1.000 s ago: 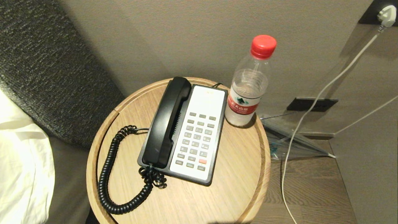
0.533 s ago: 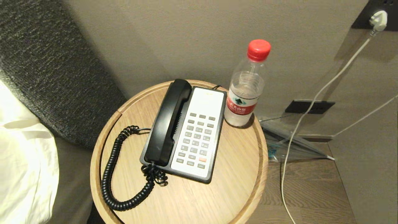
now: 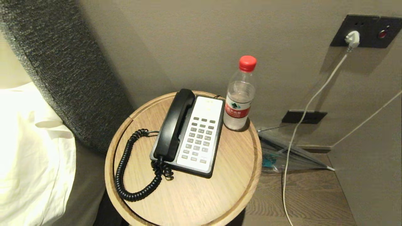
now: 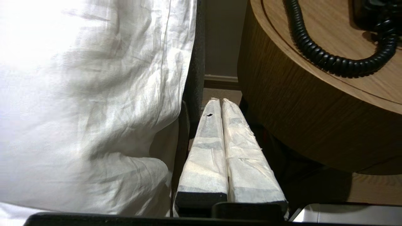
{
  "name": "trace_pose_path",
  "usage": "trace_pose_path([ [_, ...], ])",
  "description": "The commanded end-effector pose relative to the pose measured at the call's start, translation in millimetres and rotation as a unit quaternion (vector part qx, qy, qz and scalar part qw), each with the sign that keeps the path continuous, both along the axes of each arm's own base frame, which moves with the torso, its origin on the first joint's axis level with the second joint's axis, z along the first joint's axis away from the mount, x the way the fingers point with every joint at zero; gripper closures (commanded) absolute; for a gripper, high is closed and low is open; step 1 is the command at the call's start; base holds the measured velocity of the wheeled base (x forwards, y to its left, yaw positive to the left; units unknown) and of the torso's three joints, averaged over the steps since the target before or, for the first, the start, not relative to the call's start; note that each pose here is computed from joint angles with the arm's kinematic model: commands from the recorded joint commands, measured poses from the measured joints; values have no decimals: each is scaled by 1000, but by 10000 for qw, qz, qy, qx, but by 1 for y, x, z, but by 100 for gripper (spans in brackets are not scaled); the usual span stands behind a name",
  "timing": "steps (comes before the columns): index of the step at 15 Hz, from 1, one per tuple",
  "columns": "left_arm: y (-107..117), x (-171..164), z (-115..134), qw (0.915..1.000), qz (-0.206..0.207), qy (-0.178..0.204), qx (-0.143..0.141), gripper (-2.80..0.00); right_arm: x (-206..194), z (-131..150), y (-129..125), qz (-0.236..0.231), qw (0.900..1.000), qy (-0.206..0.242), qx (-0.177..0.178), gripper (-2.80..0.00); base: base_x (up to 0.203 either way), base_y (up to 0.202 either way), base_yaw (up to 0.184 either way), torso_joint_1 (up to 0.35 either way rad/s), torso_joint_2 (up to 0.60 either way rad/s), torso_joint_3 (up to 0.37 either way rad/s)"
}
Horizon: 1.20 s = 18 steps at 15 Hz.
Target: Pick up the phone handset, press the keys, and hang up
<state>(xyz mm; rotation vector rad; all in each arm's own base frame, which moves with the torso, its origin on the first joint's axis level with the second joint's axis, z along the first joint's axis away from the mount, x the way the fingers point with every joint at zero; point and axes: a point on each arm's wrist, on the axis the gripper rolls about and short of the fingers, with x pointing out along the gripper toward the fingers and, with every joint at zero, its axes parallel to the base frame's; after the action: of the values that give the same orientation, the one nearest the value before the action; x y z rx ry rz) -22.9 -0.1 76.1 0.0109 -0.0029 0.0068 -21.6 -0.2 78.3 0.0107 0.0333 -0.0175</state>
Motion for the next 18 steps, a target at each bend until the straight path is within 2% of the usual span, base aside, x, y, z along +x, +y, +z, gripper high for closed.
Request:
trace_pose_path([
  [1, 0, 0, 0, 10000, 4, 0, -1, 0, 0, 0, 0, 2, 10000, 17, 0, 0, 0, 0, 0, 7, 5, 201],
  [18, 0, 0, 0, 10000, 4, -8, -16, 0, 0, 0, 0, 1, 10000, 10, -1, 0, 0, 0, 0, 3, 2, 202],
])
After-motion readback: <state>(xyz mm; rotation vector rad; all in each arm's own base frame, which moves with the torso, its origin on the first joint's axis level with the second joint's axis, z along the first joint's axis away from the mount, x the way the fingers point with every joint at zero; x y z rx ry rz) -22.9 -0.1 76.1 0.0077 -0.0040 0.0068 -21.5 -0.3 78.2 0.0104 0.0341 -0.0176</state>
